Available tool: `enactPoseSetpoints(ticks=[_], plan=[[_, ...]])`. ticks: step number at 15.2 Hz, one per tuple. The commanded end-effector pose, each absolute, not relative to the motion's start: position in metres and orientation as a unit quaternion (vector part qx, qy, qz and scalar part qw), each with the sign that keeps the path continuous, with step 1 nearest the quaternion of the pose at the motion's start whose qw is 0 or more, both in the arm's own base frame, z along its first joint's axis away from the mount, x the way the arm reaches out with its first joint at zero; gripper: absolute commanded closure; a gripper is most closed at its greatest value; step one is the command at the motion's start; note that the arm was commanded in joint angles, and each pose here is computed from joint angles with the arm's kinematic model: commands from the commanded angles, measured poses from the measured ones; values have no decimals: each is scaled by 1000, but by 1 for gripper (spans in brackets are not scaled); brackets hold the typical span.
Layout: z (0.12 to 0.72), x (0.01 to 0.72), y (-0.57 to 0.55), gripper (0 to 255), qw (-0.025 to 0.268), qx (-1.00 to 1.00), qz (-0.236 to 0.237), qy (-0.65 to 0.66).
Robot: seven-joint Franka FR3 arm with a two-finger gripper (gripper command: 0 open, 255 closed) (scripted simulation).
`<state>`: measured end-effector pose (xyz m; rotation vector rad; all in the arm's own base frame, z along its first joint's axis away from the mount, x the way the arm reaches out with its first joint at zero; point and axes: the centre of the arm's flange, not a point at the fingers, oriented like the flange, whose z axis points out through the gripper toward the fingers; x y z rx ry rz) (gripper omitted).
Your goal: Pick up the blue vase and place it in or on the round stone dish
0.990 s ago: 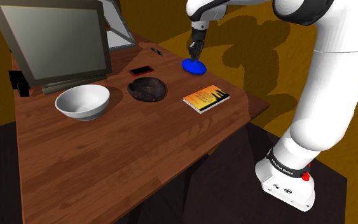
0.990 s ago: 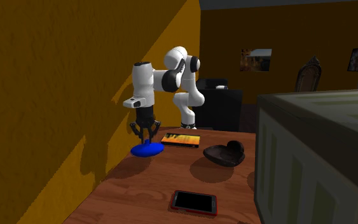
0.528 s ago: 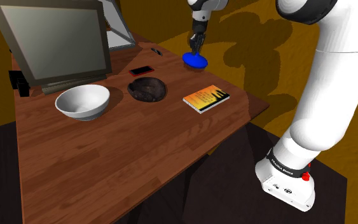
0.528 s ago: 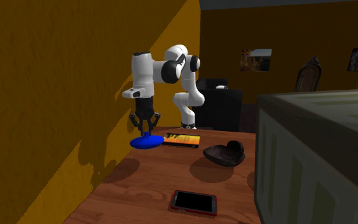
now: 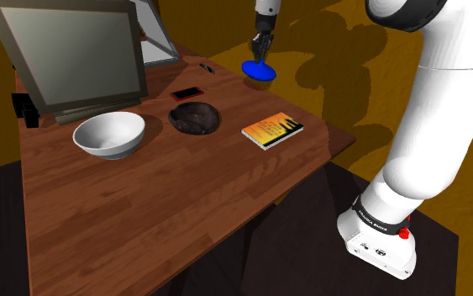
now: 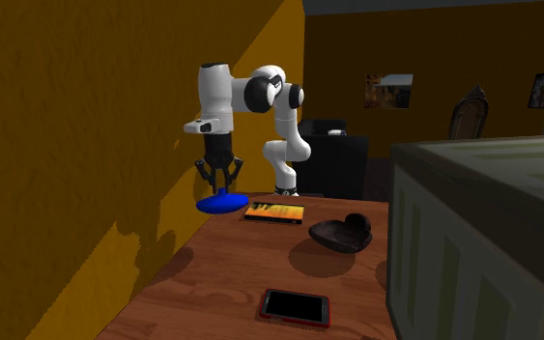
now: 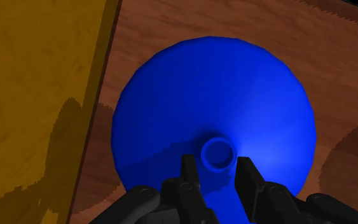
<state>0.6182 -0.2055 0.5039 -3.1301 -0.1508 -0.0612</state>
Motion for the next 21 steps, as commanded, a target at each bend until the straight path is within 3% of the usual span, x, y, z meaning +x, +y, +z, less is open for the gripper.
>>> enactPoseSetpoints(ticks=[1,11,21], plan=[[515,617,-206,255,4,-999,-19,-48],[565,617,-205,255,4,-999,-19,-48],[581,626,-75,255,4,-999,-19,-48]])
